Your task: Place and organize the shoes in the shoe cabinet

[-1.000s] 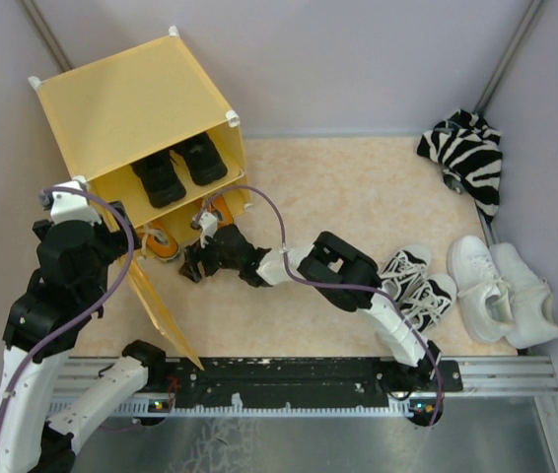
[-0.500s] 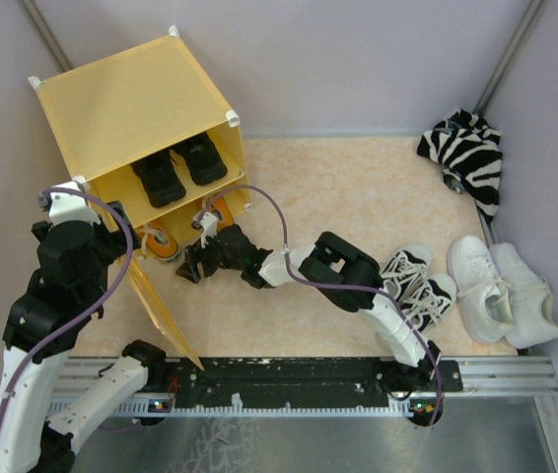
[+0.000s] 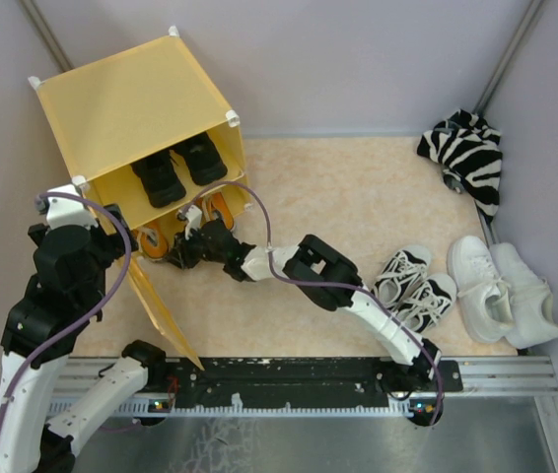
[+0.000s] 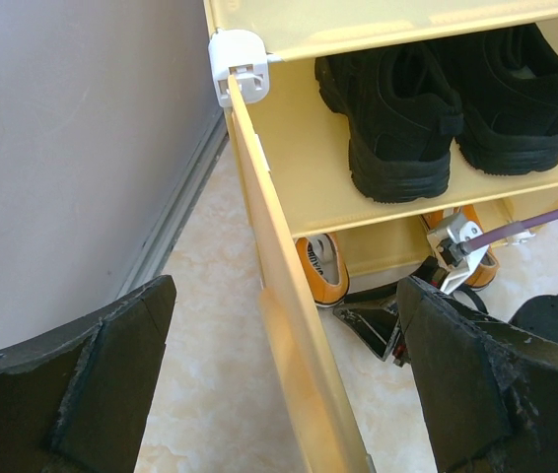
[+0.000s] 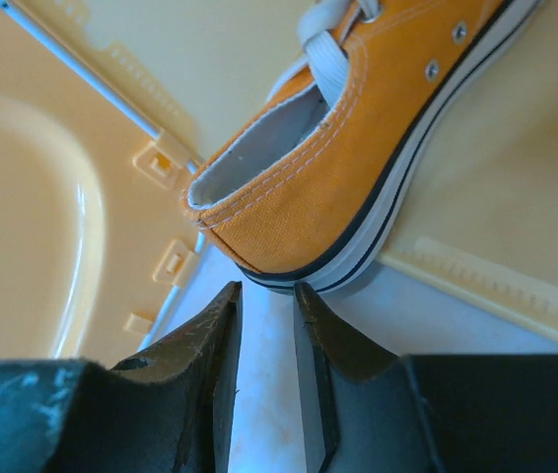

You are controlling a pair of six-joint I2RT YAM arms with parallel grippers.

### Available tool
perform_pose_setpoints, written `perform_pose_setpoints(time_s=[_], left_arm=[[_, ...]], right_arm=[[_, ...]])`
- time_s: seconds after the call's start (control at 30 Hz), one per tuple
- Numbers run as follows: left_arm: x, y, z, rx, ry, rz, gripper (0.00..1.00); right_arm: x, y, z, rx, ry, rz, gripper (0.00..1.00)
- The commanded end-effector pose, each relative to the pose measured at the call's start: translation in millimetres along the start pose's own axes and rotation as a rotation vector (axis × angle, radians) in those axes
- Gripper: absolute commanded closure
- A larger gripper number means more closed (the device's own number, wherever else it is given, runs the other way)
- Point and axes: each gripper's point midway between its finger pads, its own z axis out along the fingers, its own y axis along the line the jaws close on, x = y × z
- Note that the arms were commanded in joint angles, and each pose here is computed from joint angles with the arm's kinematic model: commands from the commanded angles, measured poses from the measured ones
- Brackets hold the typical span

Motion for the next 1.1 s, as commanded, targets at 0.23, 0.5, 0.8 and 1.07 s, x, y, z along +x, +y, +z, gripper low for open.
perform_pose_setpoints(time_s=[0.23,0.5,0.8,1.07], left_arm=[[12,0,5,-0.004,0.027,0.073,0.01],[15,-5,9,-0.001,0.037,0.074,0.01],[24,-2,8,-0.012,0.064,0.082,0.05],[31,17,-5,-0.049,0.066,0.055,0.09]], right_arm=[[-57,6,34,-0.014,-0.158,-0.020,0.72],[-60,-9,37,-0.008,-0.163,0.032,0.73],[-74,2,-26,0.011,-0.169,0.016,0.68],[-96,20,-78,0.065,-0.141,0.006,0.65]])
